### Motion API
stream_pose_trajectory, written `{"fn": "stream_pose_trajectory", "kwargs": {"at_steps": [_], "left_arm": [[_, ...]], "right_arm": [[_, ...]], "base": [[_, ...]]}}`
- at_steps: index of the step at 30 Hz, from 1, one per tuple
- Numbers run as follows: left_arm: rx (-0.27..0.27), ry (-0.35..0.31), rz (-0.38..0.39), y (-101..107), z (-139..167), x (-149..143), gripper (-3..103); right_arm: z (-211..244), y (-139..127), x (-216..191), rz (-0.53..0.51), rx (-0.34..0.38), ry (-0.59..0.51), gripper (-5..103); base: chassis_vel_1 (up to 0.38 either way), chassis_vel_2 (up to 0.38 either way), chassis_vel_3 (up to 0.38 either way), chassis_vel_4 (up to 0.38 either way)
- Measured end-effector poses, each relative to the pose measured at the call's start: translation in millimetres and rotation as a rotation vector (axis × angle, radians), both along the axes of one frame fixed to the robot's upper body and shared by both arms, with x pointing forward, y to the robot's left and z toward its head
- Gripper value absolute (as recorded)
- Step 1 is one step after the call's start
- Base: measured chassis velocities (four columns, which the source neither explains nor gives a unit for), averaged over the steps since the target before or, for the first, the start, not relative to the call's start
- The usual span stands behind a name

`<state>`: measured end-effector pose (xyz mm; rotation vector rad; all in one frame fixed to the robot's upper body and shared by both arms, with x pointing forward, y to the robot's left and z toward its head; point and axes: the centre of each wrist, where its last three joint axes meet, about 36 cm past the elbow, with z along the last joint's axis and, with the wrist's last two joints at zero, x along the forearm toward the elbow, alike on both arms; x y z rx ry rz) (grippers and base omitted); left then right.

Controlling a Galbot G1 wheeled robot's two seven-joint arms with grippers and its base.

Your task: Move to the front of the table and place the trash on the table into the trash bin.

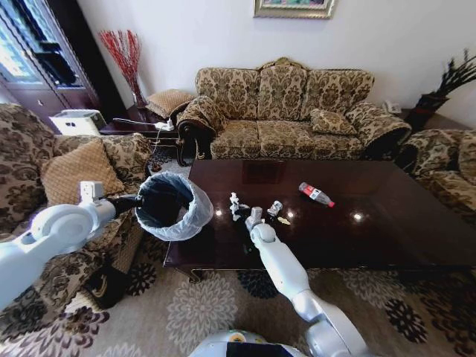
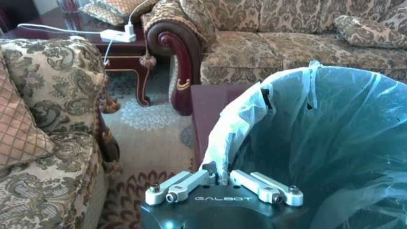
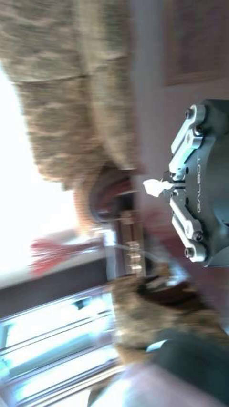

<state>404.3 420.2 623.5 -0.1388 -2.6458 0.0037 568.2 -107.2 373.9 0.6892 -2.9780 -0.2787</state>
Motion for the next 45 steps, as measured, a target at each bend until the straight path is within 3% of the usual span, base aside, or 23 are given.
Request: {"fn": "stream_pose_trajectory", "kwargs": {"at_steps": [3, 8, 10, 12, 14, 15, 17, 22, 25, 32, 37, 38, 45], "left_arm": [[0.001, 0.0, 0.009, 3, 0, 1, 0], [0.002, 0.002, 0.014, 4, 0, 1, 0], [0.003, 0.012, 0.014, 4, 0, 2, 0], [0.003, 0.015, 0.016, 5, 0, 2, 0], [-0.012, 0.051, 0.021, 8, 0, 4, 0], [-0.012, 0.051, 0.021, 8, 0, 4, 0], [-0.015, 0.073, 0.02, 9, 2, 6, 0], [-0.008, 0.087, -0.003, 3, 9, 7, 0], [-0.008, 0.087, -0.016, -2, 13, 6, 0], [-0.011, 0.077, -0.043, -15, 15, 0, 0], [-0.016, 0.076, -0.06, -21, 15, -4, 0], [-0.016, 0.076, -0.06, -21, 15, -4, 0], [-0.02, 0.075, -0.06, -22, 13, -5, 0]], "right_arm": [[47, -8, -17, 0.015, 0.041, -0.154, 0], [100, -22, -52, 0.062, 0.108, -0.294, 0], [137, -22, -85, 0.146, 0.165, -0.36, 0], [147, -21, -94, 0.175, 0.181, -0.373, 0], [175, -6, -131, 0.307, 0.237, -0.408, 0], [175, -6, -131, 0.307, 0.237, -0.408, 0], [188, 7, -154, 0.417, 0.276, -0.409, 0], [202, 40, -185, 0.617, 0.346, -0.349, 0], [191, 58, -188, 0.654, 0.313, -0.321, 0], [158, 94, -168, 0.58, 0.184, -0.271, -3], [153, 105, -161, 0.557, 0.154, -0.268, 19], [153, 105, -161, 0.557, 0.154, -0.268, 19], [152, 101, -158, 0.547, 0.138, -0.26, 45]], "base": [[0.0, 0.0, 0.0, 0.0], [0.0, 0.0, 0.0, 0.0], [0.0, 0.0, 0.0, 0.0], [0.0, 0.0, 0.0, 0.0], [0.0, 0.0, 0.0, 0.0], [0.0, 0.0, 0.0, 0.0], [0.0, 0.0, 0.0, 0.0], [0.0, 0.0, 0.0, 0.0], [0.0, 0.0, 0.0, 0.0], [0.0, 0.0, 0.0, 0.0], [0.0, 0.0, 0.0, 0.0], [0.0, 0.0, 0.0, 0.0], [0.0, 0.0, 0.0, 0.0]]}}
